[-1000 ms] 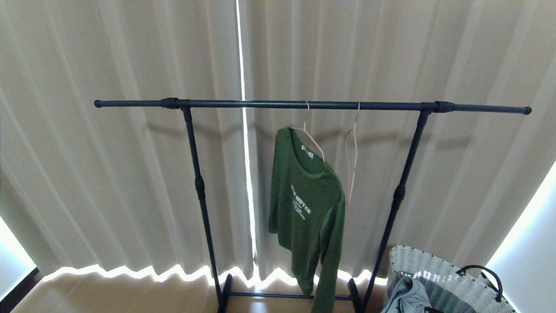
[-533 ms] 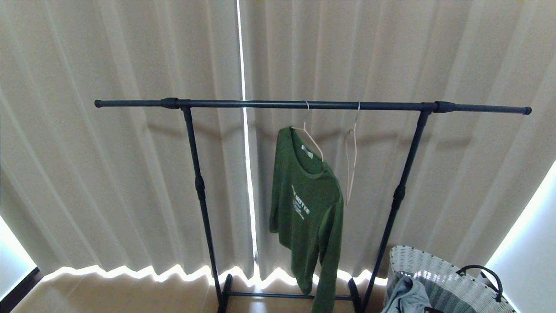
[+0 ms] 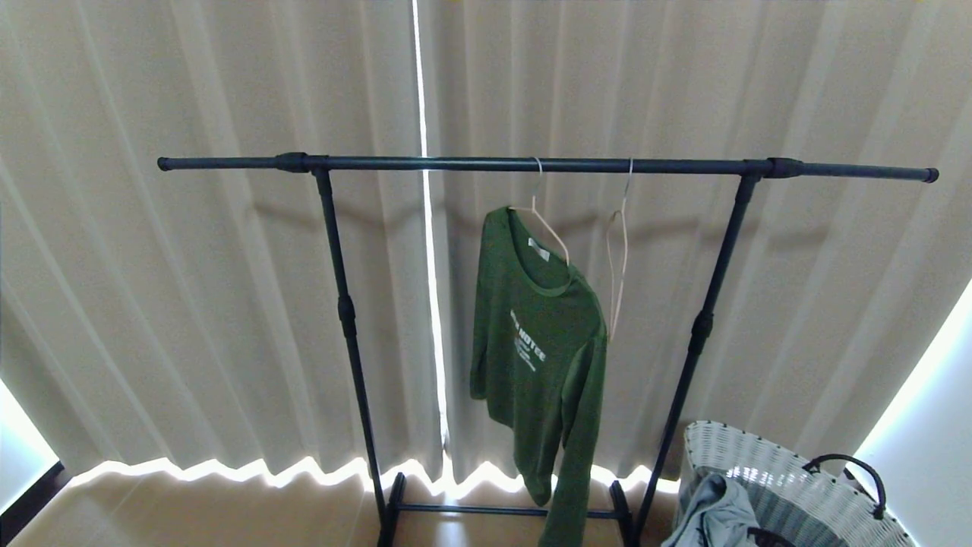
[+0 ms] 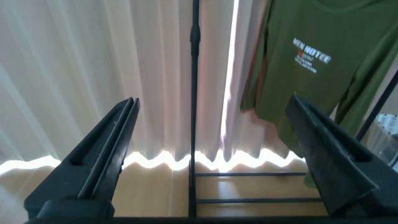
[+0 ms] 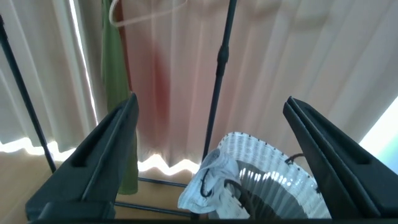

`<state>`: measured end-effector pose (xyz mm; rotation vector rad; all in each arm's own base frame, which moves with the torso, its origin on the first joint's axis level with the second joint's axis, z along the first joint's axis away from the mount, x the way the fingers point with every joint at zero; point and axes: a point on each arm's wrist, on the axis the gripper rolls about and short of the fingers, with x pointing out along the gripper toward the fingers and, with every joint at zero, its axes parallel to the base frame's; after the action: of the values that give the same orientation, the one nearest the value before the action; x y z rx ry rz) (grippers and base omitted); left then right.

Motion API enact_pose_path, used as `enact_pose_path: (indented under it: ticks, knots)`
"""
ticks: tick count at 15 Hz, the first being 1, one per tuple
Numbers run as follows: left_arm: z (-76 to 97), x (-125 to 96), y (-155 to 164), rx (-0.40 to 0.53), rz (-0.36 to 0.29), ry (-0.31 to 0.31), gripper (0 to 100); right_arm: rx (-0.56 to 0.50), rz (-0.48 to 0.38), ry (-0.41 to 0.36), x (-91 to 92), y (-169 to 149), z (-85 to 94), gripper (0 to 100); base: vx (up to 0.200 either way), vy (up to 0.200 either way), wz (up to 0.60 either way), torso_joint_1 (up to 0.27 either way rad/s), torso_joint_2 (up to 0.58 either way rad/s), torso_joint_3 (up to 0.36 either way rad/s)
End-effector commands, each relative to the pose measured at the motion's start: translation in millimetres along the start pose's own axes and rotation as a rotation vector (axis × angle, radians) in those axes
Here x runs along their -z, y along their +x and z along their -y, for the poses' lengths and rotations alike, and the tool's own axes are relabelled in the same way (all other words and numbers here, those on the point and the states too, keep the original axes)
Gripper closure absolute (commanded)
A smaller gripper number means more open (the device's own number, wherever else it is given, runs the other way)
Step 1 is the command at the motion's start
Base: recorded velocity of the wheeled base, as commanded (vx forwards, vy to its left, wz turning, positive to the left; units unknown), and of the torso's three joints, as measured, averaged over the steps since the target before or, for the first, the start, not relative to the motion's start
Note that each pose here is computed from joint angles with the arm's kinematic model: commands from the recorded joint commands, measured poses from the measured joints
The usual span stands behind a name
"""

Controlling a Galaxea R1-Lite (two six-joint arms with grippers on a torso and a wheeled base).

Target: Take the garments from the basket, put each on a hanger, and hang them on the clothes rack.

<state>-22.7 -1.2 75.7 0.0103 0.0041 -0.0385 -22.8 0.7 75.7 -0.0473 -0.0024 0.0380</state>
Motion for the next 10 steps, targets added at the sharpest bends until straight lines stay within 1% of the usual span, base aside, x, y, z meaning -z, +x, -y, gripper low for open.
enact_pose_path:
  ticks: [1,7,10]
  knots:
    - [0.0,0.1,-0.2,0.0,0.003,0.0,0,0.0,0.002,0.0,-0.1,-0.1,0.0,0,0.0,0.0,0.0,-0.217,0.48,0.276]
    - [0.0,0.1,-0.2,0.0,0.003,0.0,0,0.0,0.002,-0.002,-0.1,-0.1,0.0,0,0.0,0.0,0.0,-0.21,0.5,0.286]
    - [0.1,0.3,-0.2,0.001,0.001,0.026,0,0.0,0.0,0.001,0.1,-0.1,0.0,0,0.0,0.0,0.0,-0.196,0.47,0.282]
